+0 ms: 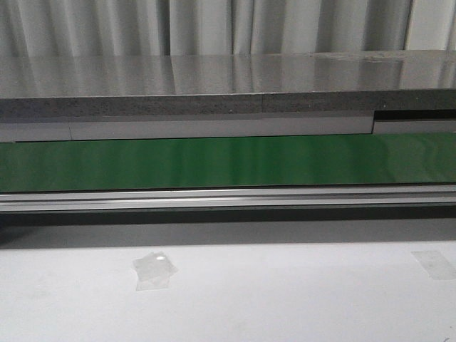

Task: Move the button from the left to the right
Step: 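Move the left gripper down toward the yellow button in the blue tray, then lower the open left gripper around the yellow-capped button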

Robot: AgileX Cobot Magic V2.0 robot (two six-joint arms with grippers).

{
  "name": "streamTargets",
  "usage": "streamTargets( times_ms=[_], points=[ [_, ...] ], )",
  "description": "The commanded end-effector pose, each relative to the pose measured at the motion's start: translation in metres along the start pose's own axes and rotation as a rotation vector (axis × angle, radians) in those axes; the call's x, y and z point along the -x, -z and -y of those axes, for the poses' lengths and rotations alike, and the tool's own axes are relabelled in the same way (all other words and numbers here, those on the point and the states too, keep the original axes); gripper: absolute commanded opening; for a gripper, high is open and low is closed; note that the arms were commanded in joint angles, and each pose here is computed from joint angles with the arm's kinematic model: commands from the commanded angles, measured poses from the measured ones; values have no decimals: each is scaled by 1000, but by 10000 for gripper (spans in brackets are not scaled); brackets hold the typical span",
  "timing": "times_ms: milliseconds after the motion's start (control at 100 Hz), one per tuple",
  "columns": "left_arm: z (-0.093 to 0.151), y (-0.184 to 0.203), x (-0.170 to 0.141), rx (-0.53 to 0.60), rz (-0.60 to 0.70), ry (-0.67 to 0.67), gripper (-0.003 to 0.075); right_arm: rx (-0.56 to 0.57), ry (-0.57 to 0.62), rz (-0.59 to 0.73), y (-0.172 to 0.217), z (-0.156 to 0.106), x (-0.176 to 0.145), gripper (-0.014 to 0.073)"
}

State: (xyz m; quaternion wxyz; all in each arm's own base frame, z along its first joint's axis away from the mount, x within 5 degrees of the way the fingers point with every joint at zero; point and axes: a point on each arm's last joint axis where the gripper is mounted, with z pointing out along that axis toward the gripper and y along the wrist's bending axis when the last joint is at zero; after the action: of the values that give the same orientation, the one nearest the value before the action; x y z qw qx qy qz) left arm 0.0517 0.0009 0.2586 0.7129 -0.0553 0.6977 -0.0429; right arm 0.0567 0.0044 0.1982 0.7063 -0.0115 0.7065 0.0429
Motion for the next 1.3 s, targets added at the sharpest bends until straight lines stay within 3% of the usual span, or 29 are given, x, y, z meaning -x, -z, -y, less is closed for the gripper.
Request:
streamTargets(
  times_ms=[0,260,470,710,1060,1180,1290],
  points=[
    [5,-2,39,-3,23,5,-20,5,15,115,3,-1,14,-68],
    [11,-26,98,59,-259,-42,-20,5,15,115,3,-1,14,-68],
    [14,-59,123,100,-518,-40,-20,5,15,115,3,-1,14,-68],
    [12,-102,113,131,-735,-40,-20,5,15,115,3,-1,14,-68],
    [9,-128,95,117,-851,-101,-14,5,15,115,3,-1,14,-68],
    [10,-127,96,108,-841,-118,99,5,15,115,3,-1,14,-68],
    [10,-127,96,100,-842,-133,352,5,15,115,3,-1,14,-68]
  ],
)
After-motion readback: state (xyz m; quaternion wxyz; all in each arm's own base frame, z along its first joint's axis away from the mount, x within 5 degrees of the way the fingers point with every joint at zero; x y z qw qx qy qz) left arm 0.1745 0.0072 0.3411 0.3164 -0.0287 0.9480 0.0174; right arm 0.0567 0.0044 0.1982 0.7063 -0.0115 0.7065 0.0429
